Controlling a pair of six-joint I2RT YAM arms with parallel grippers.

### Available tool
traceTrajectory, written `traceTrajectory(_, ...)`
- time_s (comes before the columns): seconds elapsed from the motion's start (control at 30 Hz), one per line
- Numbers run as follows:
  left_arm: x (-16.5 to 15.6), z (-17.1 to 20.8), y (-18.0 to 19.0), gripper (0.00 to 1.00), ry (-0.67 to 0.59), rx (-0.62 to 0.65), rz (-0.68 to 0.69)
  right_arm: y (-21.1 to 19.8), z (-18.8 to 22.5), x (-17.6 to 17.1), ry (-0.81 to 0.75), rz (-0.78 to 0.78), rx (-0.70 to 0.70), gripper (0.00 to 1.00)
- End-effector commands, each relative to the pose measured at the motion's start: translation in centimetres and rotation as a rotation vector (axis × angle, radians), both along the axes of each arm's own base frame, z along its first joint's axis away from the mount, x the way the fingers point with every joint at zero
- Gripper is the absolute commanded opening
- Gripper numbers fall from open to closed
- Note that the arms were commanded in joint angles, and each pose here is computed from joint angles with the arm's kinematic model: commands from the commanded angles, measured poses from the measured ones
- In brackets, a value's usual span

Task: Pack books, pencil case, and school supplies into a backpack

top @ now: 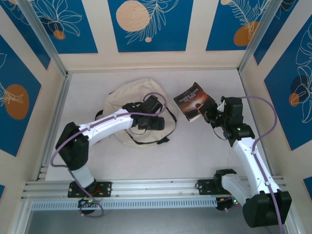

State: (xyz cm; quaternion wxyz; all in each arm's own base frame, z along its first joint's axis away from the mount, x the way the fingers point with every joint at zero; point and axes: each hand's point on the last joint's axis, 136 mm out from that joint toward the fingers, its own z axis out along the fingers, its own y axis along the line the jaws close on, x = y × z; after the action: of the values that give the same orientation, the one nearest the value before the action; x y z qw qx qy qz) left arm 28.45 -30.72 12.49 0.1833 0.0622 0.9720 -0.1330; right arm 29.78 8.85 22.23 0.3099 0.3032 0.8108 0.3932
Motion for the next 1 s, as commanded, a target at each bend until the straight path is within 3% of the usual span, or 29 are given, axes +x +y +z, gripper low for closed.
traceTrajectory(0.0,0.7,-0.6,-0.3,0.72,-0.017,0.073,0.034,-0.3,1.1,-0.5,-0.063,0.027,-0.038,0.04)
traceTrajectory(0.2,0.6,-2.5,-0.9,0.74,-0.001,0.241,-0.010,-0.2,1.0,-0.8,-0.080,0.043,-0.060,0.05)
traceTrajectory(0.43,0.8,-4.1,-1.4,0.71,0.032,0.264,0.013,-0.7,0.5,-0.6,-0.077,0.035,-0.085,0.05)
traceTrajectory(0.5,1.1,-4.4,-1.6,0.64,0.033,0.269,0.011,-0.8,0.4,-0.7,-0.075,0.033,-0.087,0.05)
traceTrajectory(0.67,2.1,-2.9,-2.7,0.26,-0.015,0.254,-0.032,-1.0,0.2,-0.8,-0.066,0.032,-0.065,0.05)
traceTrajectory(0.77,2.6,-1.4,-2.9,0.10,-0.053,0.238,-0.050,-1.2,0.2,-0.8,-0.062,0.025,-0.058,0.05)
traceTrajectory(0.87,3.0,0.2,-2.8,0.01,-0.086,0.223,-0.062,-1.6,0.5,-0.8,-0.065,0.016,-0.071,0.05)
traceTrajectory(0.97,3.5,2.1,-2.4,0.00,-0.125,0.197,-0.072,-2.2,0.6,-0.9,-0.061,0.003,-0.098,0.05)
